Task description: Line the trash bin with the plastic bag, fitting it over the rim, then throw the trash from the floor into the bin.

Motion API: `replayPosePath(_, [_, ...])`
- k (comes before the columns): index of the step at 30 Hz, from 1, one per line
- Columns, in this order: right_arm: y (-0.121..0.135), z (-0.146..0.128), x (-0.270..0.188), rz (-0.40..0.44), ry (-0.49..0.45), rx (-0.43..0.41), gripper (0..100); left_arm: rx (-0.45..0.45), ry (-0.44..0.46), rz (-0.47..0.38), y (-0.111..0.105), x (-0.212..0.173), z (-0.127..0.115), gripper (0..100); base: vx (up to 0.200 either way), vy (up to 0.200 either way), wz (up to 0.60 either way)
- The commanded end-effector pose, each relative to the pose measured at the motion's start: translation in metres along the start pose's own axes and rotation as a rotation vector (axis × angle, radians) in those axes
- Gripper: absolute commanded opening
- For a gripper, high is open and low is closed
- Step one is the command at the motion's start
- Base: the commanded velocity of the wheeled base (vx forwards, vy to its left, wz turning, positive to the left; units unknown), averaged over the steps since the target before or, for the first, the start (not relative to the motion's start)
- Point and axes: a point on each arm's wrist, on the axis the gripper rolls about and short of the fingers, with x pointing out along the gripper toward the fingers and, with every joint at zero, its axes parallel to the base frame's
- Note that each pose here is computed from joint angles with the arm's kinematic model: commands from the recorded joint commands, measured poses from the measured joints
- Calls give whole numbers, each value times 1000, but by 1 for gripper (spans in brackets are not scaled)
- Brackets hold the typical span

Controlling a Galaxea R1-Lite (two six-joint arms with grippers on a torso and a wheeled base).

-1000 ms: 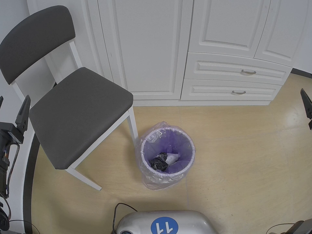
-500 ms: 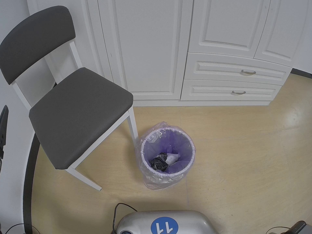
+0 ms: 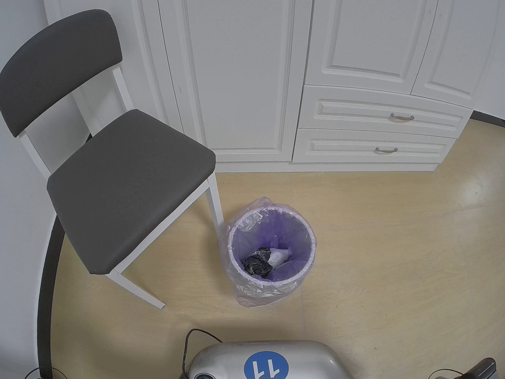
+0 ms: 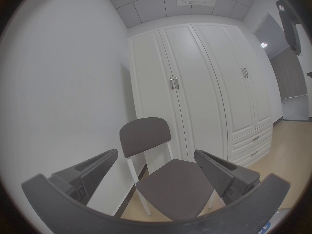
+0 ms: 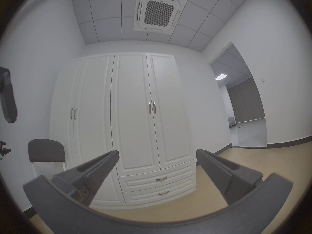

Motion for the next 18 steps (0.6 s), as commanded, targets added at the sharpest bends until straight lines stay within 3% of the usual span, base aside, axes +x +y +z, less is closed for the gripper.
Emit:
replayPosePath(1, [-11, 11, -36, 27, -110, 46, 100, -12, -98, 54, 9, -32, 9, 100, 0, 0, 0])
replayPosePath(18, [-13, 14, -40, -64, -145, 53, 100, -5, -42, 75, 6, -64, -24, 100, 0, 0, 0])
